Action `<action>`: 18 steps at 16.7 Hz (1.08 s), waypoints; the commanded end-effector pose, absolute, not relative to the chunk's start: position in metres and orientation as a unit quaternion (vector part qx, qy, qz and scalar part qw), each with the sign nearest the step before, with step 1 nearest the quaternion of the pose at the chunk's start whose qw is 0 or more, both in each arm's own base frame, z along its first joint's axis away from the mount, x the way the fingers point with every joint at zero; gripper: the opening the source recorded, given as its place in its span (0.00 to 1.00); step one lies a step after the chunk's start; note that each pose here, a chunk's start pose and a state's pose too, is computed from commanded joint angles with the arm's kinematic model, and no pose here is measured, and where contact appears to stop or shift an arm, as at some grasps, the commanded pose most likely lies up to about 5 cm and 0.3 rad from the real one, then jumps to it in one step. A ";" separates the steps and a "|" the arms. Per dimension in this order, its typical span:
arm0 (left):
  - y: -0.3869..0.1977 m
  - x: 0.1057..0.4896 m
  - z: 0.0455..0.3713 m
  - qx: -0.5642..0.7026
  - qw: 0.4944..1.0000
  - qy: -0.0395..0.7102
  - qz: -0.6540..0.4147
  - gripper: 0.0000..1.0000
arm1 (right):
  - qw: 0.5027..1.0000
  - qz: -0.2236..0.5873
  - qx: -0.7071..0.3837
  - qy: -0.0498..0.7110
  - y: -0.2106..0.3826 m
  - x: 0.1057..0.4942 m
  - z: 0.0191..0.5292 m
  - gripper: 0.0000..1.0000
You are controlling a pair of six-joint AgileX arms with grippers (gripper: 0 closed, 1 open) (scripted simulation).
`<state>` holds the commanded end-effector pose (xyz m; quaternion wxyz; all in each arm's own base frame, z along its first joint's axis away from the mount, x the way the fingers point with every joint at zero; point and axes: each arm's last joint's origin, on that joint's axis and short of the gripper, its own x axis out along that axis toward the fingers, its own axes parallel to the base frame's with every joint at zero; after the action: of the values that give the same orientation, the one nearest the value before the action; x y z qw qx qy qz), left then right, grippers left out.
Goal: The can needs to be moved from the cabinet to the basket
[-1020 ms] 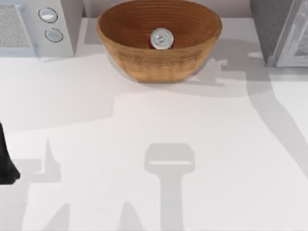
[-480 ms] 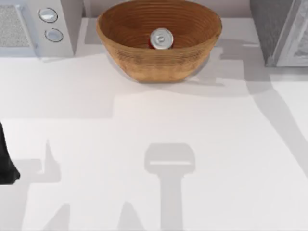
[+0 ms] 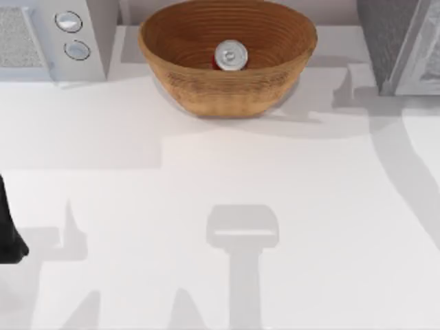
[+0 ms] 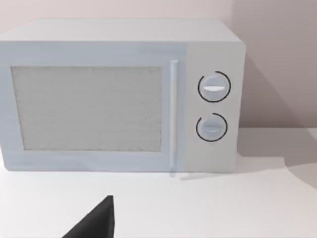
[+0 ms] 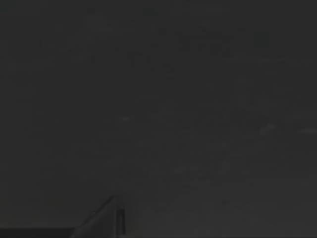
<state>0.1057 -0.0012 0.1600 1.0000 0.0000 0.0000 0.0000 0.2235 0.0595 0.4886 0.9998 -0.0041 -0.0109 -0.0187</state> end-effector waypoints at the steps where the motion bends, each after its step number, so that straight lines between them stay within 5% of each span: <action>1: -0.001 0.106 0.160 0.000 1.000 0.000 0.000 1.00 | 1.000 -0.018 -0.005 -0.009 0.053 0.213 0.477 1.00; 10: -0.001 0.106 0.160 0.000 1.000 0.000 0.000 1.00 | 1.000 -0.010 -0.005 0.027 0.009 0.124 0.279 1.00; 18: -0.001 0.106 0.160 0.000 1.000 0.000 0.000 1.00 | 1.000 0.000 0.000 0.001 -0.001 0.106 0.163 1.00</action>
<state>0.1057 -0.0012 0.1600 1.0000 0.0000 0.0000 0.0000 0.1057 -0.0009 0.1633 1.0000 0.0001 0.0013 -0.0004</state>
